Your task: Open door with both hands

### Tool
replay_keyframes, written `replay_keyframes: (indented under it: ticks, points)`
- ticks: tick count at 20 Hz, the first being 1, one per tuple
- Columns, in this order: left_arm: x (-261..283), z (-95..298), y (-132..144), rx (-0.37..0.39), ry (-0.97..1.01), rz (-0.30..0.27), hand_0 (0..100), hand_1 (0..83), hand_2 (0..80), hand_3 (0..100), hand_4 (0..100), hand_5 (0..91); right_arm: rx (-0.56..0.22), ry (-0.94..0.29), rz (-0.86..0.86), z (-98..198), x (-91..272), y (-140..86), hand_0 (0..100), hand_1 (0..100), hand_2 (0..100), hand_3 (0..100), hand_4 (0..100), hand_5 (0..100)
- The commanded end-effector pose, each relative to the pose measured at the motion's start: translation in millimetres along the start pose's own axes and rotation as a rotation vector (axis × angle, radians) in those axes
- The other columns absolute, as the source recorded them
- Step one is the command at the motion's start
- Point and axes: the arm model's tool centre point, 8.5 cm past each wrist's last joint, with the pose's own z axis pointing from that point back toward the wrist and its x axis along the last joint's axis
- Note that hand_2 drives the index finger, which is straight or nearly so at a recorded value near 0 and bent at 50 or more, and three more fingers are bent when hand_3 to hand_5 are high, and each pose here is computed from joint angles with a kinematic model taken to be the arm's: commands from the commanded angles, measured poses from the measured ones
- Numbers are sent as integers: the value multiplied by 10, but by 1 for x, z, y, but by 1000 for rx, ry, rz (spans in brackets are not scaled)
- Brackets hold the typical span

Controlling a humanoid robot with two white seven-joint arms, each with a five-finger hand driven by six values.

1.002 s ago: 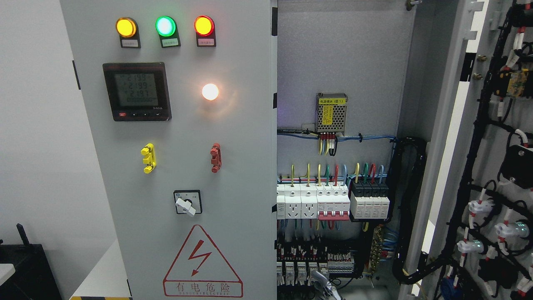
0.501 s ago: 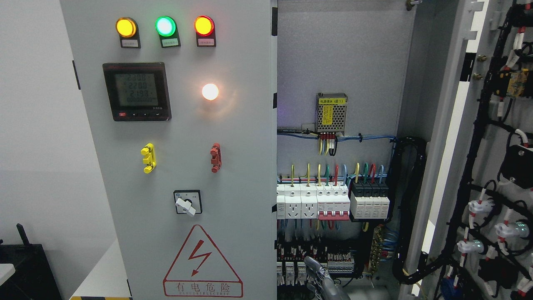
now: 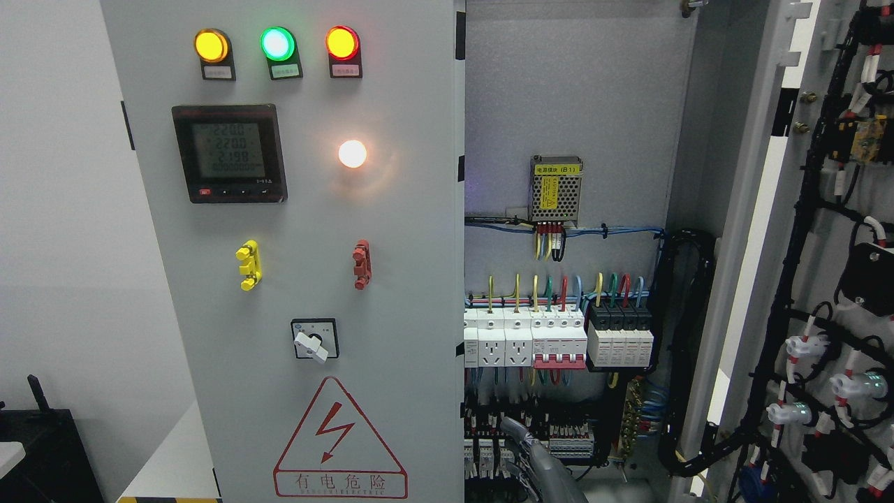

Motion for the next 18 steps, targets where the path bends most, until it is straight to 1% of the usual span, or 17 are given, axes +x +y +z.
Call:
replay_keyframes:
  ticks: [1,9,11,16,18]
  points:
    - [0,0,0,0,1,0,0,0,0,0,32,0,-2,34,-5,-15,-4,-8,107,0,0,0,0,0]
    - [0,0,0,0,1,0,0,0,0,0,31,0,11,32,10,-23,3,-7,107,0,0,0,0,0]
    - [0,0,0,0,1,0,0,0,0,0,31,0,31,29,17,-26,6,-1,107,0,0,0,0,0]
    - [0,0,0,0,1,0,0,0,0,0,32,0,56,20,30,-32,12,6,107,0,0,0,0,0]
    - [0,0,0,0,1,0,0,0,0,0,32,0,58,20,36,-35,15,6,107,0,0,0,0,0]
